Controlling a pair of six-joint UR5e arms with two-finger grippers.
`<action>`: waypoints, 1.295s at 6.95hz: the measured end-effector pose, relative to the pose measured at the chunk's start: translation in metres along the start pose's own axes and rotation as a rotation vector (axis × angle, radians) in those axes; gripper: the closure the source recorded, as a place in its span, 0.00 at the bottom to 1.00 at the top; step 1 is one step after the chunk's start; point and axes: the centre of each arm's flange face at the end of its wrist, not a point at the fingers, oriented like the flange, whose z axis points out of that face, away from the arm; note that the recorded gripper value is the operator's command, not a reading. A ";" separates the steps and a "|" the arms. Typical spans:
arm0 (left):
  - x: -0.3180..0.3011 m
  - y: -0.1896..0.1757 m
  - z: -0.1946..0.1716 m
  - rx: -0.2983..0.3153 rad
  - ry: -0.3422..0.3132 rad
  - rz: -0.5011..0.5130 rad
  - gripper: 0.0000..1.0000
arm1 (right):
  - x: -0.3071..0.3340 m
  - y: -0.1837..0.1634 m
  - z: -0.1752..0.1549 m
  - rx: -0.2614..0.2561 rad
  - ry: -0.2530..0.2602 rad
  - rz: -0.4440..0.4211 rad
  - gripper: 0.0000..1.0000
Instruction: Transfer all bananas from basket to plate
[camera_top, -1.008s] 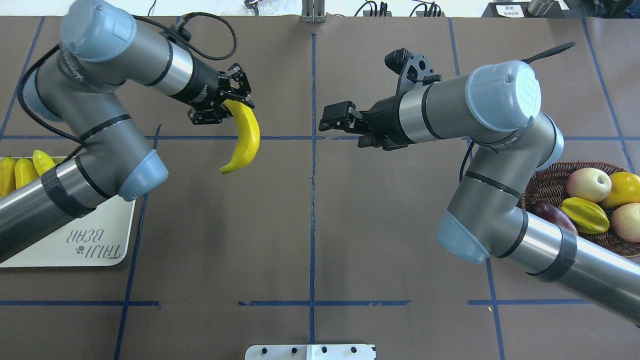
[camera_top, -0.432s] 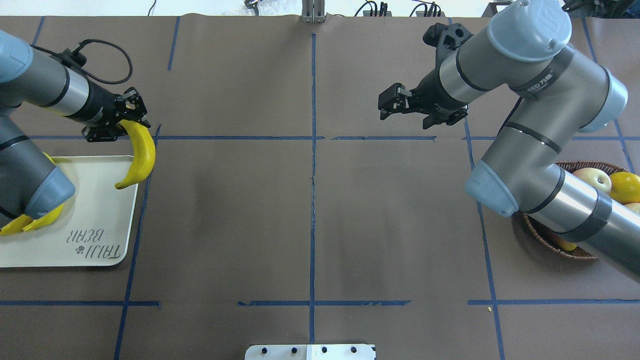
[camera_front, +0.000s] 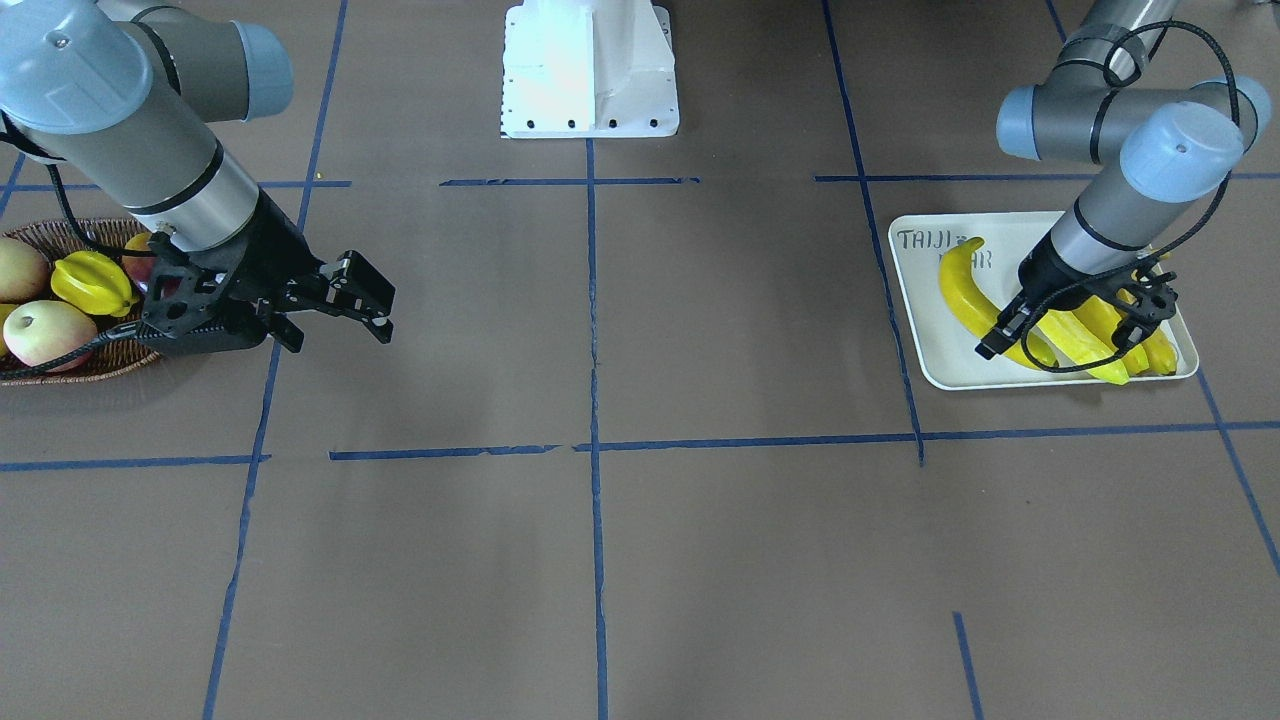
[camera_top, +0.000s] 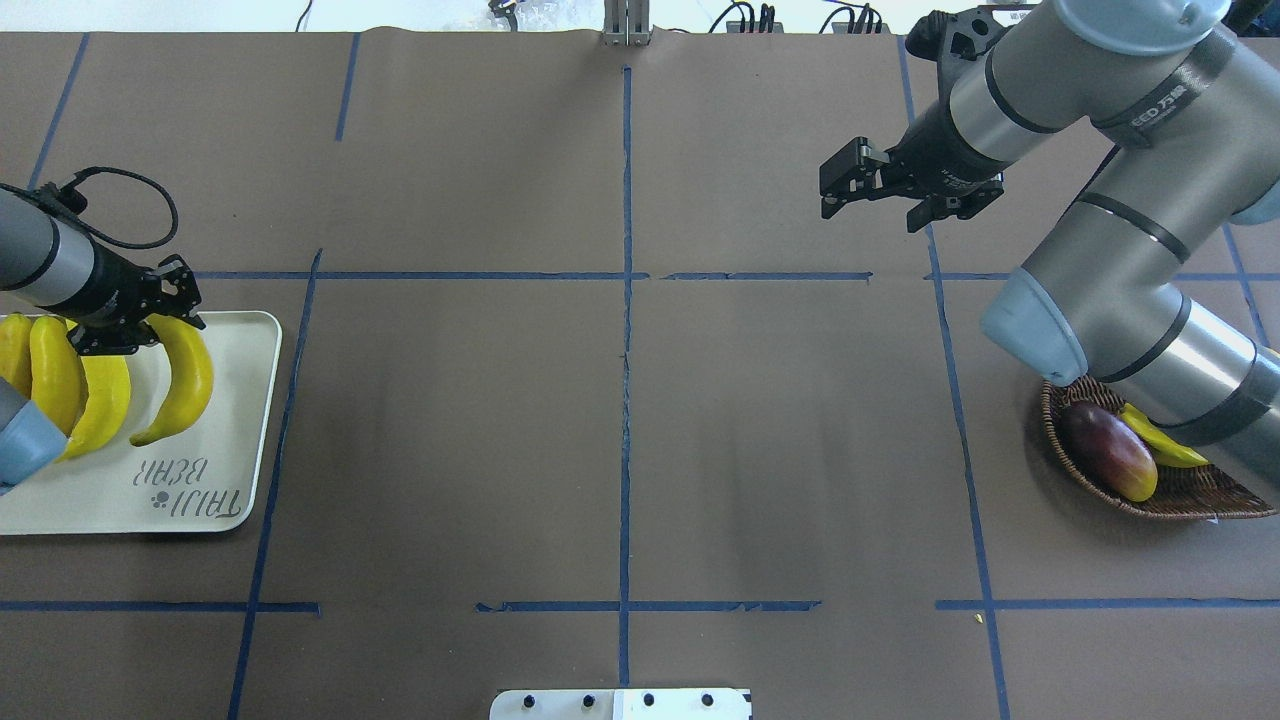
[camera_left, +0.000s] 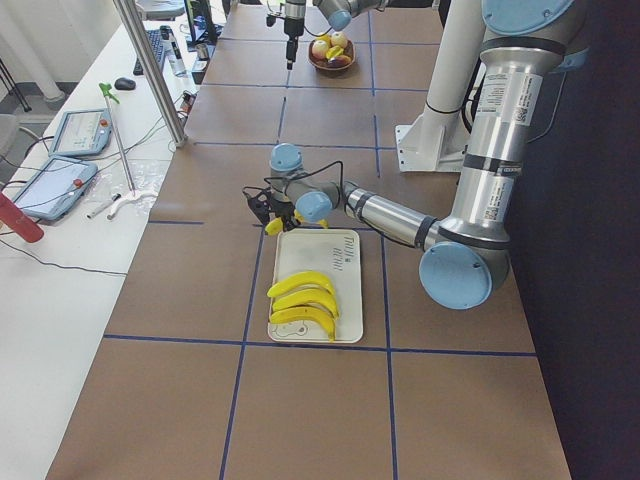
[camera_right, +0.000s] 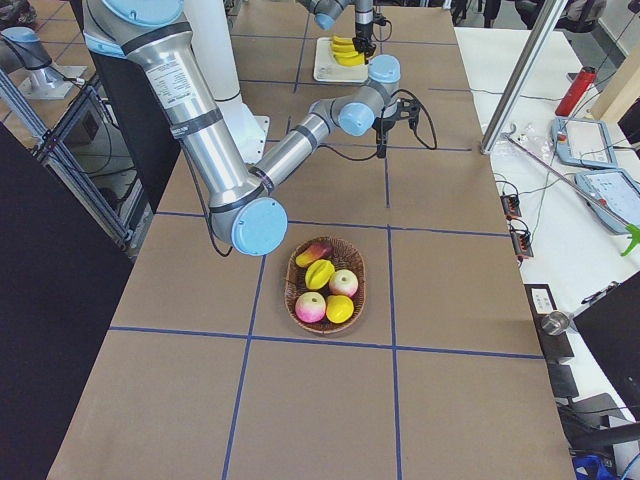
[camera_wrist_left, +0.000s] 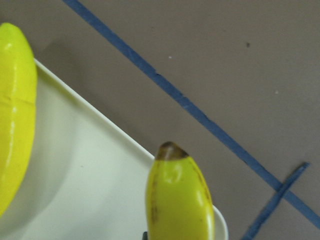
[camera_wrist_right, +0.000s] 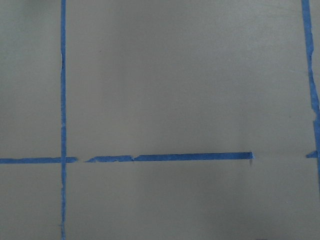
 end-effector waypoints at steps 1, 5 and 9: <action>-0.009 -0.004 0.006 0.002 -0.016 0.007 0.91 | 0.001 -0.001 -0.001 0.001 0.000 -0.002 0.00; -0.024 -0.027 0.024 0.036 -0.058 0.047 0.00 | 0.000 0.000 -0.001 0.000 -0.001 -0.004 0.00; -0.035 -0.077 -0.027 0.015 0.001 0.143 0.00 | 0.005 -0.002 -0.004 0.002 0.000 0.003 0.00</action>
